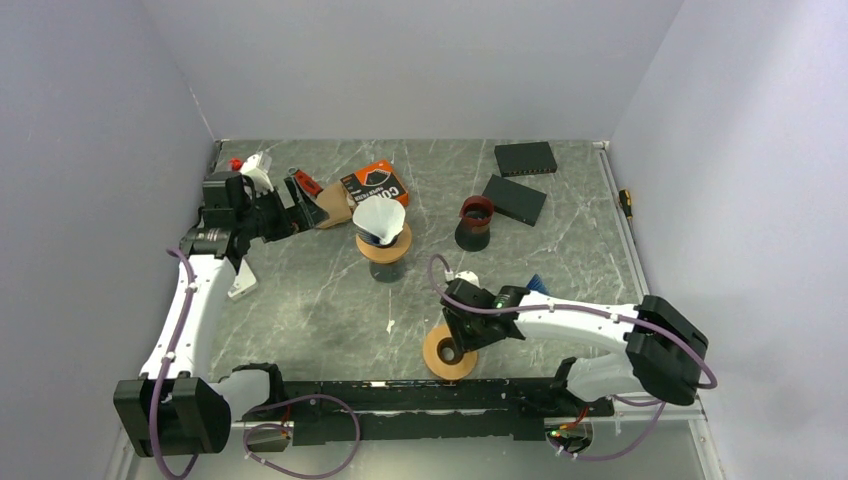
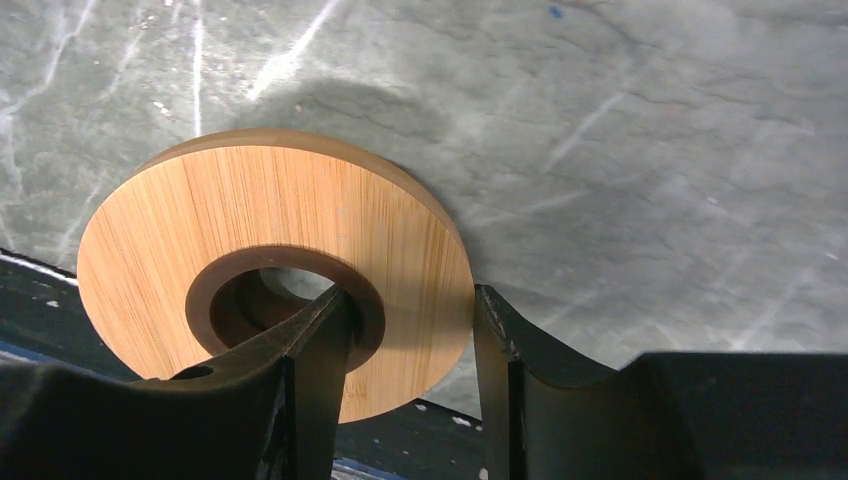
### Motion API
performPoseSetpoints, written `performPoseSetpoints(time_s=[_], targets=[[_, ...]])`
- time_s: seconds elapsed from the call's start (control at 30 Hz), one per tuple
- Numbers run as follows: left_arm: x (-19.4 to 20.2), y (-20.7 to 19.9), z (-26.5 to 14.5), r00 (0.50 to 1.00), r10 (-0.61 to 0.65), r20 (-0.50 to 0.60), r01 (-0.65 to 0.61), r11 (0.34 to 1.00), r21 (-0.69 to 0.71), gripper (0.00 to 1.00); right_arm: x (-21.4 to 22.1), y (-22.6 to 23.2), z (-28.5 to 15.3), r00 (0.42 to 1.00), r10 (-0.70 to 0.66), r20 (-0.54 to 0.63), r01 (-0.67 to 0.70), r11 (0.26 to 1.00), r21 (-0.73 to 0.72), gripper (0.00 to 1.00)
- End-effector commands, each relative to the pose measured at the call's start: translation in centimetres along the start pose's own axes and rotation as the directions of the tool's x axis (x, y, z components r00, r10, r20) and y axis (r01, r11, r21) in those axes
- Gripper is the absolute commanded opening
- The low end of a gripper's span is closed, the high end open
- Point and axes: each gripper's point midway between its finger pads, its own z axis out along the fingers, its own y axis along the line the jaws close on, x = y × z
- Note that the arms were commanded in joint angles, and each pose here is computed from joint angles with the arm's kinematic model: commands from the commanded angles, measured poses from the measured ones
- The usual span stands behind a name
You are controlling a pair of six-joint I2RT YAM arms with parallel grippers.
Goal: Place the coffee filter in the dripper
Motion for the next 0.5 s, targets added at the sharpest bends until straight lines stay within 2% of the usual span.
performPoseSetpoints(time_s=[0.0,0.27,0.47], targets=[[-2.4,-2.0,-0.9,0.998,0.019,0.061,-0.022,0.998,0.054,0.99,-3.1,-0.7,-2.8,0.993,0.016,0.119,-0.021,0.999,0.047,0.35],[-3.7,-3.6,-1.6,0.997,0.016,0.075,-0.024,0.995,0.099,0.99,-9.9,-1.1,-8.5,0.940,0.072,0.334,-0.081,0.997,0.012,0.34],[-4.4,-6.9,-1.9,0.999,0.003,0.052,-0.017,0.963,0.270,0.96,-15.7,-1.8,-12.8,0.888,0.110,0.446,-0.105,0.994,-0.038,0.34]])
